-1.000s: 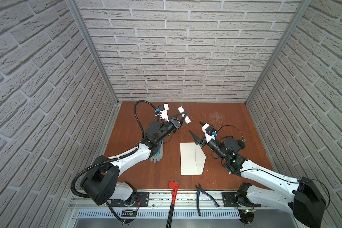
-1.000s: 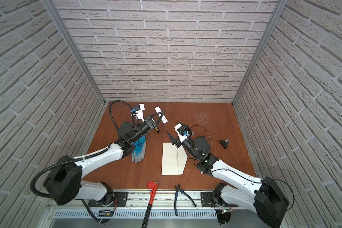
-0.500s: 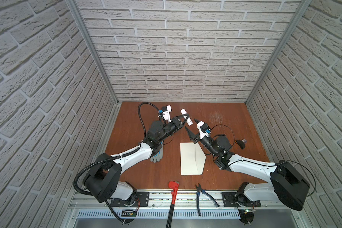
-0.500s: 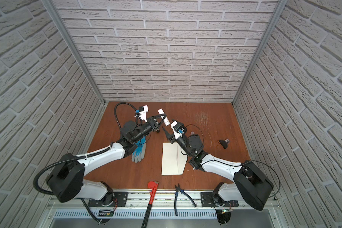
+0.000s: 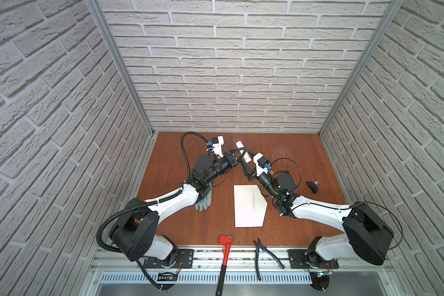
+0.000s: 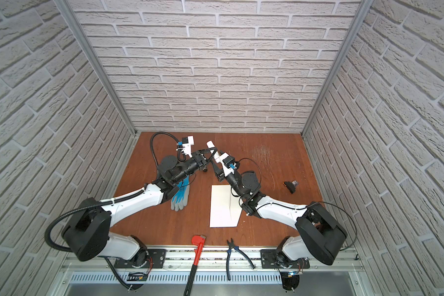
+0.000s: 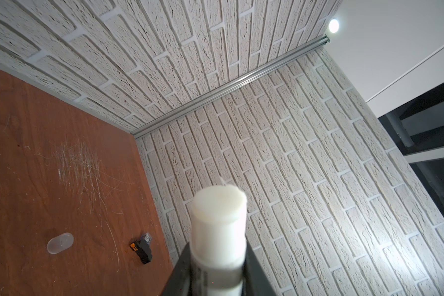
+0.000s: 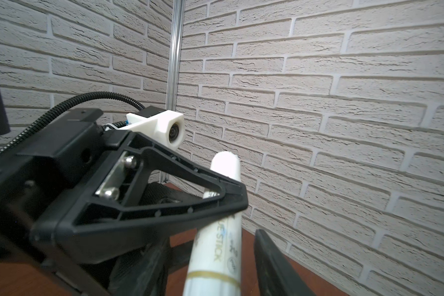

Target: Place the letter into the envelope and seal it

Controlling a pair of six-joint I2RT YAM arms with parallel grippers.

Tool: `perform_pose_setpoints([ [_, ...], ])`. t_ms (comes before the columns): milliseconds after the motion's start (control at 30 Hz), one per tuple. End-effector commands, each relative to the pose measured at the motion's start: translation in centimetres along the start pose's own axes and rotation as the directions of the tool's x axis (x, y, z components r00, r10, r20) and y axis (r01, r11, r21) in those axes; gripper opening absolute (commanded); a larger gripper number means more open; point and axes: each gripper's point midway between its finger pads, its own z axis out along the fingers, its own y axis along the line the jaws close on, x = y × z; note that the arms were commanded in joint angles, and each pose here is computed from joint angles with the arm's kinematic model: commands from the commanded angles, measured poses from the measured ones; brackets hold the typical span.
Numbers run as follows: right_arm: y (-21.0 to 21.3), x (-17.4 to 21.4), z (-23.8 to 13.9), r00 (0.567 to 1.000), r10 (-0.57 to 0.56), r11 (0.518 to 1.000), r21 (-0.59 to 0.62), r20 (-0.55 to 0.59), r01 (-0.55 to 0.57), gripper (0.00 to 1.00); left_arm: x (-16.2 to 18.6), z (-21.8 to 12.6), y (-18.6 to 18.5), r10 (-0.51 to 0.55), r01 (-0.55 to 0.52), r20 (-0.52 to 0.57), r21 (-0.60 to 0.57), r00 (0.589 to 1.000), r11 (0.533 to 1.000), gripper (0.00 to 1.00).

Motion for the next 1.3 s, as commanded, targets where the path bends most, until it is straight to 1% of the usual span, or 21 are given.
perform_pose_setpoints([
  [0,-0.9,-1.9,0.6,0.998,-0.008,0.999,0.036,0.061,0.005,0.50,0.0,0.6,-2.9,0.023,-0.021,-0.023,0.098,0.999,0.995,0.00],
  [133,-1.3,-2.0,1.0,0.998,-0.016,0.999,0.049,0.062,0.013,0.47,0.8,1.0,-3.0,0.018,-0.011,-0.063,0.105,0.998,0.994,0.00],
  [233,-1.8,-1.9,1.5,0.998,-0.019,0.998,0.062,0.057,0.016,0.41,1.5,1.3,-3.1,0.015,-0.004,-0.096,0.116,0.995,0.993,0.00],
  [500,-2.5,-1.9,1.9,0.999,-0.036,0.996,0.078,0.034,0.033,0.20,2.8,1.5,-2.6,0.005,0.013,-0.167,0.105,0.986,0.994,0.00],
  [633,-2.7,-2.0,1.6,0.999,-0.038,0.996,0.082,0.010,0.037,0.10,2.9,1.4,-2.8,0.019,0.001,-0.175,0.113,0.984,0.994,0.00],
  [667,-2.7,-2.0,1.5,0.999,-0.037,0.996,0.080,-0.001,0.037,0.08,2.8,1.3,-2.8,0.032,-0.012,-0.168,0.117,0.985,0.993,0.08],
  [733,-2.9,-2.3,1.0,0.999,-0.030,0.996,0.085,-0.028,0.032,0.06,2.3,0.9,-3.0,0.061,-0.044,-0.137,0.121,0.989,0.992,0.31],
  [767,-3.0,-2.4,0.7,0.999,-0.025,0.996,0.086,-0.048,0.029,0.06,2.0,0.6,-3.1,0.080,-0.066,-0.118,0.118,0.990,0.991,0.40],
  [800,-3.1,-2.6,0.3,0.997,-0.022,0.996,0.088,-0.071,0.029,0.06,1.6,0.2,-3.1,0.103,-0.092,-0.096,0.110,0.990,0.990,0.46],
  [833,-3.2,-2.8,0.0,0.996,-0.020,0.996,0.089,-0.087,0.028,0.06,1.2,-0.1,-3.0,0.123,-0.115,-0.081,0.096,0.989,0.989,0.49],
  [867,-3.4,-2.9,-0.5,0.993,-0.015,0.995,0.092,-0.121,0.026,0.06,0.7,-0.6,-3.1,0.149,-0.144,-0.062,0.079,0.987,0.986,0.52],
  [933,-3.9,-3.0,-1.5,0.978,0.020,0.994,0.113,-0.206,0.003,0.06,0.1,-1.5,-2.5,0.208,-0.208,-0.048,0.019,0.977,0.978,0.53],
  [1000,-4.4,-2.8,-2.7,0.942,0.050,0.991,0.130,-0.333,-0.006,0.06,-0.6,-2.5,-1.3,0.258,-0.262,-0.059,-0.077,0.964,0.962,0.55],
  [1033,-4.9,-2.8,-3.3,0.921,0.076,0.987,0.160,-0.383,-0.016,0.06,-0.8,-3.0,-0.7,0.276,-0.283,-0.067,-0.122,0.959,0.951,0.55],
  [1067,-5.6,-2.8,-4.0,0.893,0.113,0.978,0.206,-0.435,-0.024,0.06,-1.1,-3.7,0.1,0.296,-0.305,-0.076,-0.176,0.952,0.936,0.55],
  [1133,-6.3,-2.5,-5.3,0.828,0.152,0.969,0.248,-0.540,-0.016,0.06,-1.6,-5.0,1.7,0.328,-0.341,-0.094,-0.276,0.940,0.898,0.54],
  [1233,-6.7,-1.9,-7.2,0.693,0.221,0.954,0.300,-0.686,-0.007,0.06,-1.9,-7.1,4.4,0.364,-0.392,-0.150,-0.427,0.919,0.815,0.51],
  [1267,-6.6,-1.6,-7.9,0.635,0.238,0.953,0.304,-0.734,-0.006,0.06,-1.9,-7.7,5.2,0.366,-0.402,-0.170,-0.468,0.915,0.787,0.50],
])
